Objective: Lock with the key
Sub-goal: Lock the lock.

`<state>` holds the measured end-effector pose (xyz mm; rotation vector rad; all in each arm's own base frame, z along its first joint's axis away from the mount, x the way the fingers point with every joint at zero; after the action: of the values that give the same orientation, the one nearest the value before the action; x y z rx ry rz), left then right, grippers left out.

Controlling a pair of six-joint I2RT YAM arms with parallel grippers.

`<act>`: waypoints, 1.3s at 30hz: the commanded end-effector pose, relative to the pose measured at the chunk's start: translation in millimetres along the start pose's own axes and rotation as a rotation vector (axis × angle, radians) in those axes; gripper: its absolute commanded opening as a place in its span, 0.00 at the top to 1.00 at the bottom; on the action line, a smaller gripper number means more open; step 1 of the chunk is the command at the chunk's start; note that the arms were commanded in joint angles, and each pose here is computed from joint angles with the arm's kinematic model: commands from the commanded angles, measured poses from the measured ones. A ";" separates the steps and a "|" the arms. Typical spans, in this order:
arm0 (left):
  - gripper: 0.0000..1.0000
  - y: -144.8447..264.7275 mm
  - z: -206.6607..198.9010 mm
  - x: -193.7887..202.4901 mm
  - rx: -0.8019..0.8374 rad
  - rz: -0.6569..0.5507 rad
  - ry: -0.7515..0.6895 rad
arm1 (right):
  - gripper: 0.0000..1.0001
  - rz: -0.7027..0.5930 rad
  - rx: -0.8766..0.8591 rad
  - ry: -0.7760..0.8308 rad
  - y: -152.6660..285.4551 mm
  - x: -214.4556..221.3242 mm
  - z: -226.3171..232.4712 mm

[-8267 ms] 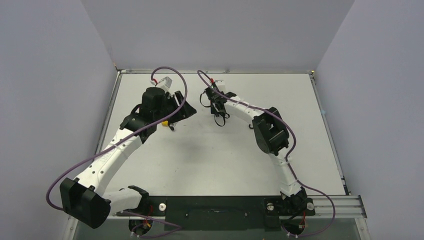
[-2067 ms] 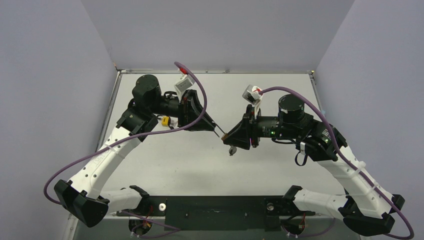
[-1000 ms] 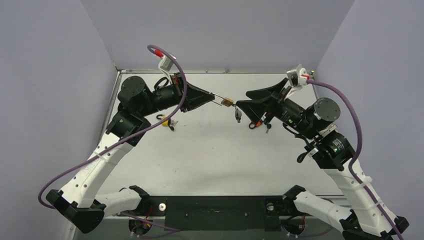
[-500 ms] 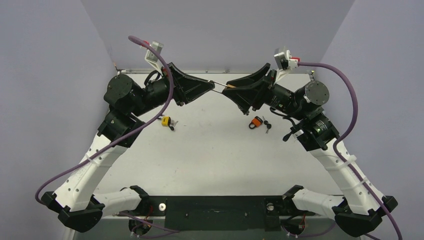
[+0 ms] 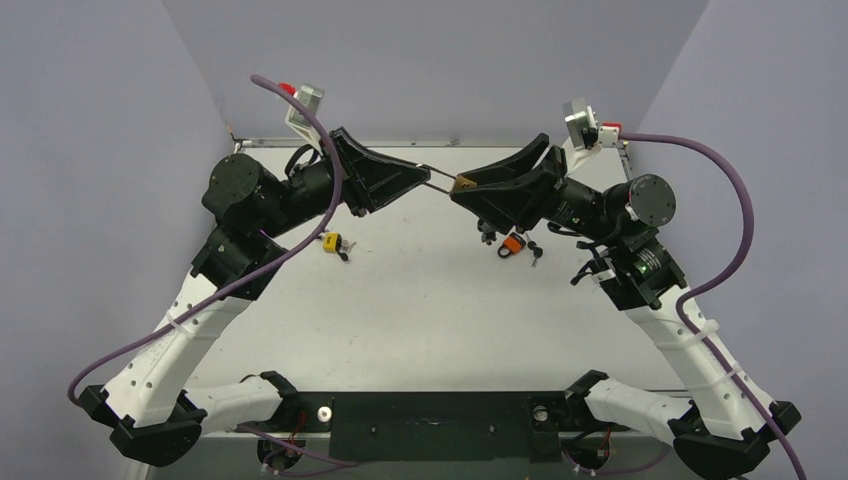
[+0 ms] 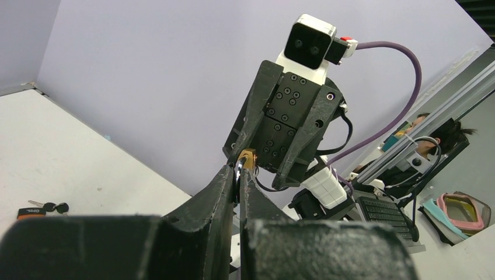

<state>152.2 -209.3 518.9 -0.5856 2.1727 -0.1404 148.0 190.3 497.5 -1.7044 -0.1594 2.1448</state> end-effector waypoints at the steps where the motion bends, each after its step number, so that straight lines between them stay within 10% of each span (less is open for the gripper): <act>1: 1.00 7.3 -25.3 -22.2 0.041 -0.114 -0.054 | 0.66 -0.051 -0.106 0.042 3.8 -14.0 19.9; 39: 1.00 15.2 -38.9 -23.6 0.077 -0.120 -0.115 | 0.57 -0.023 0.002 0.014 1.1 1.1 0.2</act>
<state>146.3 -204.0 522.8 -0.6136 2.1275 -0.1345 150.5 192.9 487.4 -1.6682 -0.1480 2.1814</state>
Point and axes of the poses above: each gripper's point midway between its finger pads, its own y axis back along the fingers, its own z axis along the line the jaws close on, x = y × z, the point moved 9 cm from there along y, back along the fingers, and after that the axes turned 1 degree about y, right-handed, at the moved point
